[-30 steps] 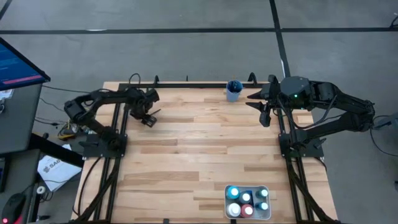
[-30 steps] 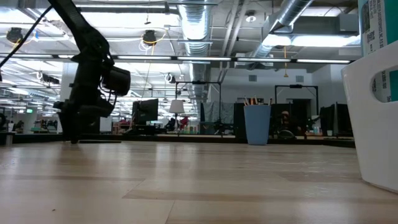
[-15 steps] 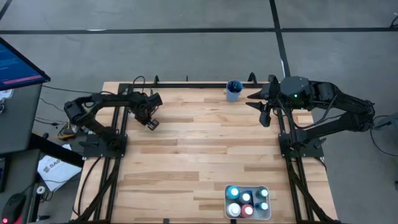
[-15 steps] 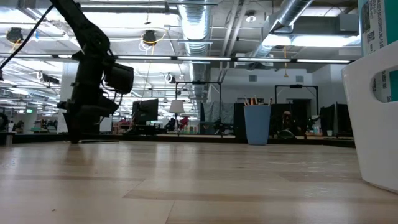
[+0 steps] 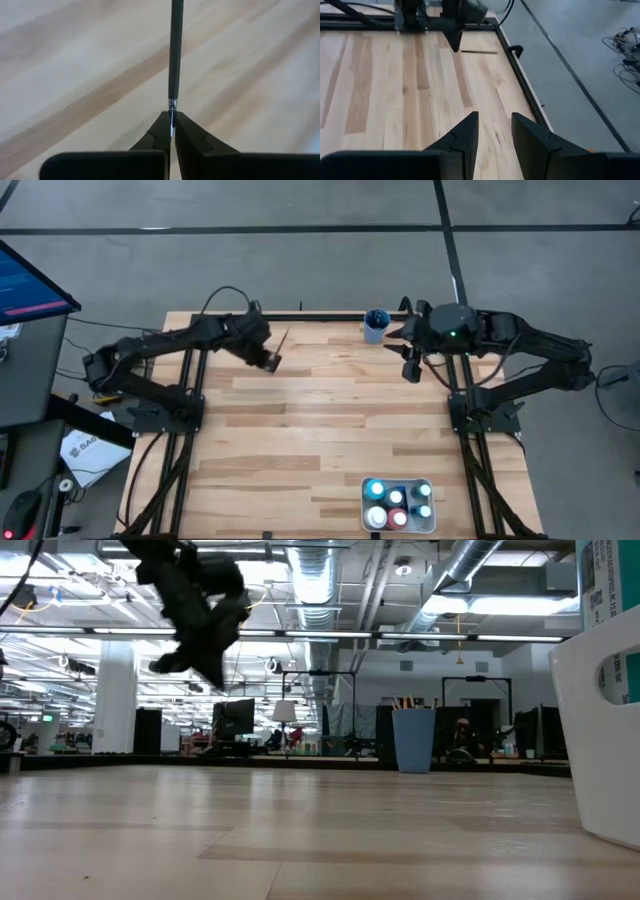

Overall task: Pick & Place Paint Supplies
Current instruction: Put the silver paintbrush into the blue cup

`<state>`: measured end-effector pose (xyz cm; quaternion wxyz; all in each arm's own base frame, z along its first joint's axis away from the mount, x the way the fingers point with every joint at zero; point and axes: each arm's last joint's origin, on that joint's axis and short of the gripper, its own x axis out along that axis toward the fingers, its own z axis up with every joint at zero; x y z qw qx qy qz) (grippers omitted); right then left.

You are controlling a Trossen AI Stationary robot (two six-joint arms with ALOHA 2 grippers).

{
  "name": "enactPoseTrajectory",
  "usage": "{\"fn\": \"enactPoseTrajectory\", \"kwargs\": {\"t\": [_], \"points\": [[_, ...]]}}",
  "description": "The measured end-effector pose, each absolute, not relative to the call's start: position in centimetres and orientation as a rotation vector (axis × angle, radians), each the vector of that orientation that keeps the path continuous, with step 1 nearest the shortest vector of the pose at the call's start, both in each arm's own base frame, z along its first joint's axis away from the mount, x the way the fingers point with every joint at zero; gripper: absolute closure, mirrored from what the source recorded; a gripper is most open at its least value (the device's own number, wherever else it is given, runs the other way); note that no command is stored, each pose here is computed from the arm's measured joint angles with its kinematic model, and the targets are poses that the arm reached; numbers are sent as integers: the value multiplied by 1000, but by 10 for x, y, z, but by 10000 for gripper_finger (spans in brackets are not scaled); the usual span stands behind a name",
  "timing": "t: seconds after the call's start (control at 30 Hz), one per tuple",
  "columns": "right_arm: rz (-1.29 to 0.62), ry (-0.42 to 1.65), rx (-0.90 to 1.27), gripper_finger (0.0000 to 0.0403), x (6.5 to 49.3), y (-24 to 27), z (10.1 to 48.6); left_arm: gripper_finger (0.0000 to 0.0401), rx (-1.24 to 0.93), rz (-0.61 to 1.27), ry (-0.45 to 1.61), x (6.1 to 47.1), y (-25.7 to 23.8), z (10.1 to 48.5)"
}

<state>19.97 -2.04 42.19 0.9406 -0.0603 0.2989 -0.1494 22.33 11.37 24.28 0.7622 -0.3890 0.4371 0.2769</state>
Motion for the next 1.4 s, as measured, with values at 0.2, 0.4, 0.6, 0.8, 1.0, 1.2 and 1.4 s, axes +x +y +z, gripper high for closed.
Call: {"fn": "enactPoseTrajectory", "kwargs": {"t": [0.2,0.4,0.6,0.8,1.0,1.2,1.4], "points": [[-322,537,-106,294,192,-22,430,401,-1026,439,674,254,129,273],[-327,467,-103,294,177,-21,440,401,-1216,217,384,293,148,287],[-329,442,-96,294,169,-21,444,401,-1392,75,259,328,158,284],[-329,440,-95,294,168,-20,444,401,-1555,5,195,359,163,278],[-329,440,-96,294,168,-20,444,401,-1673,17,196,386,174,270],[-346,440,-89,294,168,-23,444,401,-1732,4,209,407,181,261],[-376,432,-82,294,169,-28,445,401,-1908,-2,284,418,180,244]]}}
